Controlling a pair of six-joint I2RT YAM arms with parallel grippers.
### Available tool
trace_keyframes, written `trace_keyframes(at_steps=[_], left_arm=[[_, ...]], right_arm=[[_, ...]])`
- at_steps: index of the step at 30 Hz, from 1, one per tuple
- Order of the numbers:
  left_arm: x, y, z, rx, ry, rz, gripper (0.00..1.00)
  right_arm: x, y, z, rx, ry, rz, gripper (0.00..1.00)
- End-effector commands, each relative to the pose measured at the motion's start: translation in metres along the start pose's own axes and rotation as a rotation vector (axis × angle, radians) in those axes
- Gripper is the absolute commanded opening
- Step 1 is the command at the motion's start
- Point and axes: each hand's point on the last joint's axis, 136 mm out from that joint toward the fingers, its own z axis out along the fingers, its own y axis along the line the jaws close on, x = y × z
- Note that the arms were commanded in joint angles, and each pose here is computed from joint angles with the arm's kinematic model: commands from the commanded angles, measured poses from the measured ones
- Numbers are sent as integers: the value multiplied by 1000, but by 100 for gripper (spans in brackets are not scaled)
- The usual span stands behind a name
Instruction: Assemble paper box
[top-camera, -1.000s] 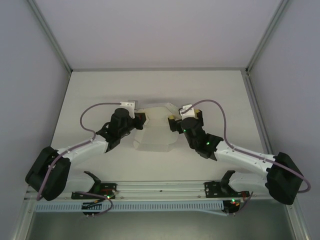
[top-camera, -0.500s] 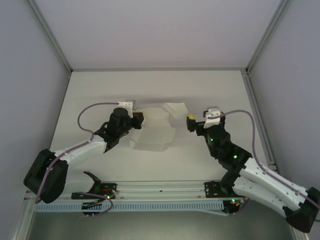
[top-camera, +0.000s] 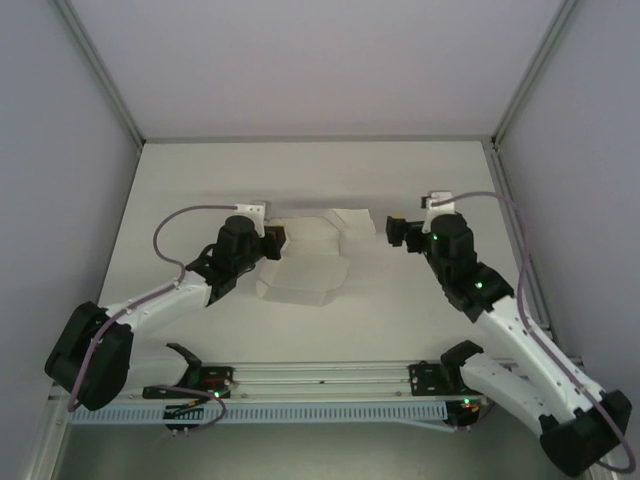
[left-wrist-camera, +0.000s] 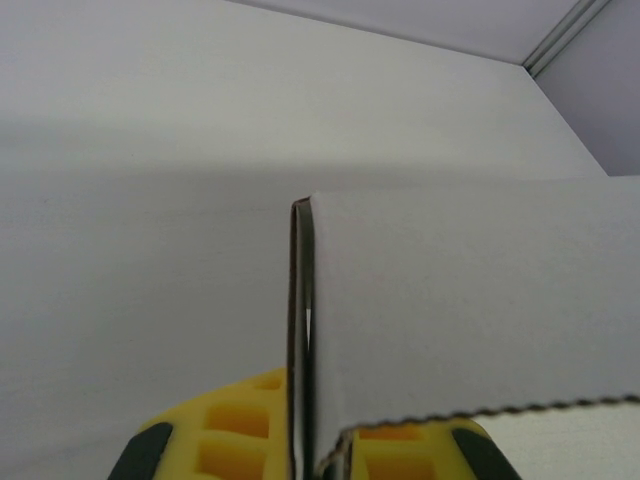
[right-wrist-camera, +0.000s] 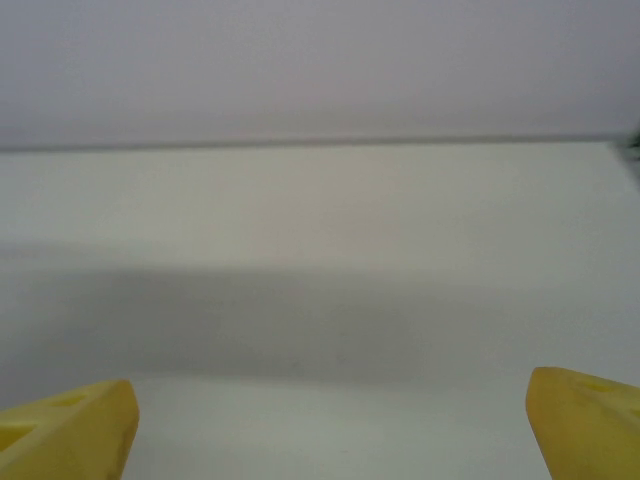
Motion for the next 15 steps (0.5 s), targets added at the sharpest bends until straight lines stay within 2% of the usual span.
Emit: trace_keyframes(at_steps=[1,4,11,15], left_arm=[[-5,-4,2,19,-7,14,0],[-4,-4,2,20,-5,14,0],[-2,-3,6,17,4,7,0],[-3,-6,8,32,5,7,0]], right_arm=[[10,48,10,-256,111,-60,100],[14,71,16,-373,153,-80,100],[15,115,8,-633,161,-36,100],[19,127,11,-683,151,-20,100]])
